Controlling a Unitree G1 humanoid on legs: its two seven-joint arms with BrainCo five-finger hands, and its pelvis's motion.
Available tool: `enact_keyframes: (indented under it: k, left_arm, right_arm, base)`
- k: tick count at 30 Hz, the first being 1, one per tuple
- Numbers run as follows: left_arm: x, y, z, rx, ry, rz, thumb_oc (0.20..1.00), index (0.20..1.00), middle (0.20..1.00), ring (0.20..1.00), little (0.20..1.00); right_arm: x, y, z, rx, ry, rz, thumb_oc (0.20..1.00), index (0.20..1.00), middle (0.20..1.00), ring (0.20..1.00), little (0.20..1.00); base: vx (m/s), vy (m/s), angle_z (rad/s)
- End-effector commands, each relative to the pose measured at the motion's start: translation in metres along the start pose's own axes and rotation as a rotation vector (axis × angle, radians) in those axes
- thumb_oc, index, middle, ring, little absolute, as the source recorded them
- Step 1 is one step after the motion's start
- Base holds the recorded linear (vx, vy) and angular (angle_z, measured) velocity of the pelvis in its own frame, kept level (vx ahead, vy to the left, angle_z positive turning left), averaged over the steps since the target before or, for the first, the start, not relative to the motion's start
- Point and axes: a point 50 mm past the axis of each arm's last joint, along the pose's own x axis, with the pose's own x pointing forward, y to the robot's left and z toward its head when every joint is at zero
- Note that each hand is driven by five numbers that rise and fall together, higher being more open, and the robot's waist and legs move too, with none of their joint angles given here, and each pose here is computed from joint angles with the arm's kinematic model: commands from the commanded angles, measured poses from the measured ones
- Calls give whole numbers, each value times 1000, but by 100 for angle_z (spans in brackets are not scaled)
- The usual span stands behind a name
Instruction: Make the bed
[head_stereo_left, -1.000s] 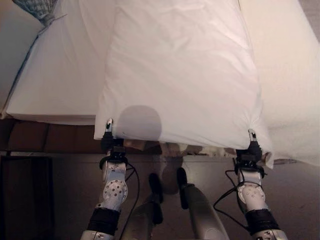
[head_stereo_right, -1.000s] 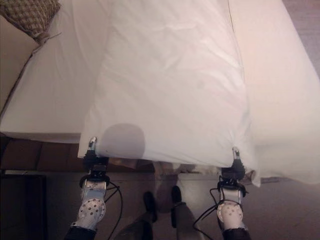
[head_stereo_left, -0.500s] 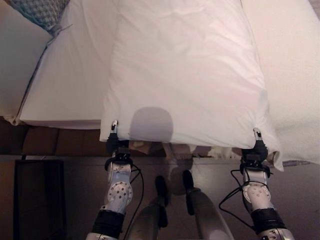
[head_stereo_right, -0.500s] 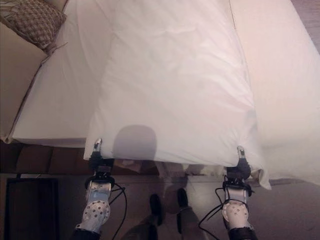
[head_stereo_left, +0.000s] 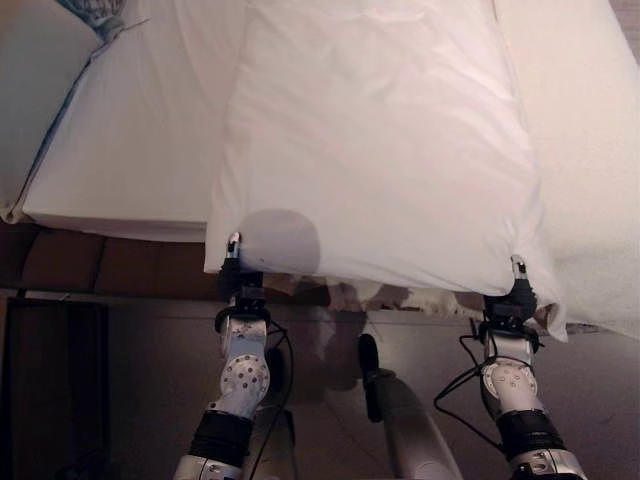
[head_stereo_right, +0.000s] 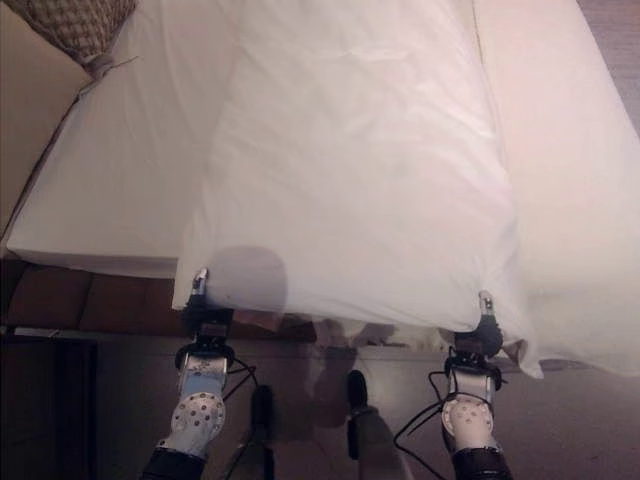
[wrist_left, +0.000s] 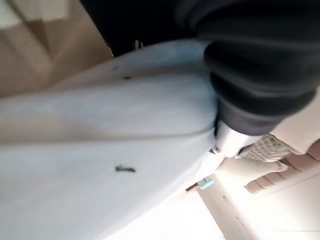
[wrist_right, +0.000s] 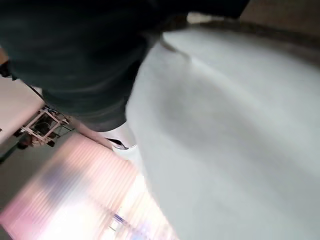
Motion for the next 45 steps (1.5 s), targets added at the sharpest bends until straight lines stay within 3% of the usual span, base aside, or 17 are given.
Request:
enact_keyframes:
  k: [1,8,20,31,36,45]
  left_arm:
    - [-10,5,47,49,-156,-86,200,200,200,200,200]
    - [-13,5,44,106,-122,-100,200,200,200,200,200]
    - [-14,-6,14,40,-24,-127,200,200,200,200,200]
    - [-16,0,32,27,-118,-73,200,200,200,200,200]
    - [-11,3,39,22,-162,-43,200,200,200,200,200]
    - [-9,11,31,103,-75,-59,200,200,200,200,200]
  right_arm:
    - [-3,12,-4,20,-6,87,200,200,200,200,200]
    - [-11,0,-3,-28,21,69,200,200,200,200,200]
    - [-18,-19,31,-116,-42,20,200,200,200,200,200]
    - [-13,-18,14,-115,13,4,200,200,200,200,200]
    - [-11,-11,12,-91,-14,16,200,200,200,200,200]
    - [-16,-13,6,-78,17,18,200,200,200,200,200]
  base:
    - [25,245,-59]
    - [31,403,-44]
    - [15,-34,34]
    - [23,19,-13]
    - [78,386,-15]
    - [73,553,19]
